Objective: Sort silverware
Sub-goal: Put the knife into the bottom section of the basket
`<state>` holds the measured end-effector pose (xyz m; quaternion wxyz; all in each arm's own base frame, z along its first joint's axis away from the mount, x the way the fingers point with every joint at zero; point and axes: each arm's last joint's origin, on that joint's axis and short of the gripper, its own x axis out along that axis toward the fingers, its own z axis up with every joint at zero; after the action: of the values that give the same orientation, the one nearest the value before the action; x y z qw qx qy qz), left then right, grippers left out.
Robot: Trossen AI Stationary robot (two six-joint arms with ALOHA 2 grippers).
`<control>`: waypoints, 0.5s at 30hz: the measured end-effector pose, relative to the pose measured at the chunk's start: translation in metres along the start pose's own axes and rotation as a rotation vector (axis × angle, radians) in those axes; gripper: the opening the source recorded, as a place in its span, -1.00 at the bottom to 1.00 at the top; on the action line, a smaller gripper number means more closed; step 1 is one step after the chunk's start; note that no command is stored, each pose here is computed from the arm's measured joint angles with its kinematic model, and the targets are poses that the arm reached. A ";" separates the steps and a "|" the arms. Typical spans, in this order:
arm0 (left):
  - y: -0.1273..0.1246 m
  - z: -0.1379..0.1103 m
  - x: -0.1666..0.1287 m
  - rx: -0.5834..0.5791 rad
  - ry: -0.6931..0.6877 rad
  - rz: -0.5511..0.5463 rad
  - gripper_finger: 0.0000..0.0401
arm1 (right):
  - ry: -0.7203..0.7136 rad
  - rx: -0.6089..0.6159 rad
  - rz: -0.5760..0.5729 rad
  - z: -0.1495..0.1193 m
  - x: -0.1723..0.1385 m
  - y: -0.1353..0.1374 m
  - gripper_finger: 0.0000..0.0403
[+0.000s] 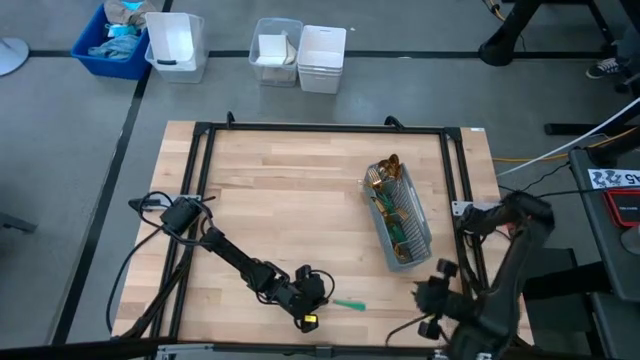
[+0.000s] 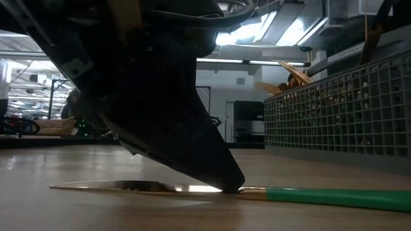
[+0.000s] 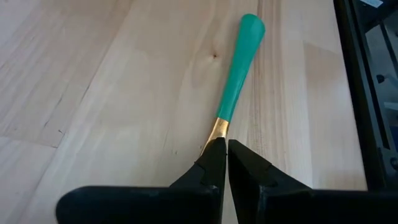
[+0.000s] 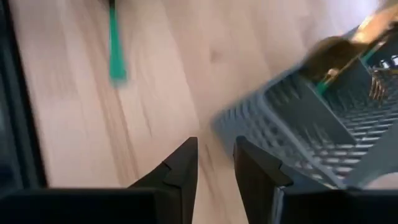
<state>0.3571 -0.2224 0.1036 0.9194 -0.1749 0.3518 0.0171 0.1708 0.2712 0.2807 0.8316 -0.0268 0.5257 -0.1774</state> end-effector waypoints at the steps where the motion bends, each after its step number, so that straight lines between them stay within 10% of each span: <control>1: 0.000 0.000 0.000 0.000 0.000 0.000 -0.95 | -0.070 0.064 0.010 -0.006 -0.001 -0.003 -0.49; 7: 0.000 0.000 0.000 0.000 0.000 0.000 -0.95 | -0.233 0.334 0.309 -0.027 0.048 0.019 -0.49; 15: 0.000 0.000 0.000 -0.002 -0.001 0.000 -0.95 | -0.229 0.065 0.585 0.002 0.113 0.032 -0.49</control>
<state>0.3571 -0.2224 0.1036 0.9194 -0.1757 0.3515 0.0174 0.2246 0.2645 0.1766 0.9015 0.1321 0.4082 0.0568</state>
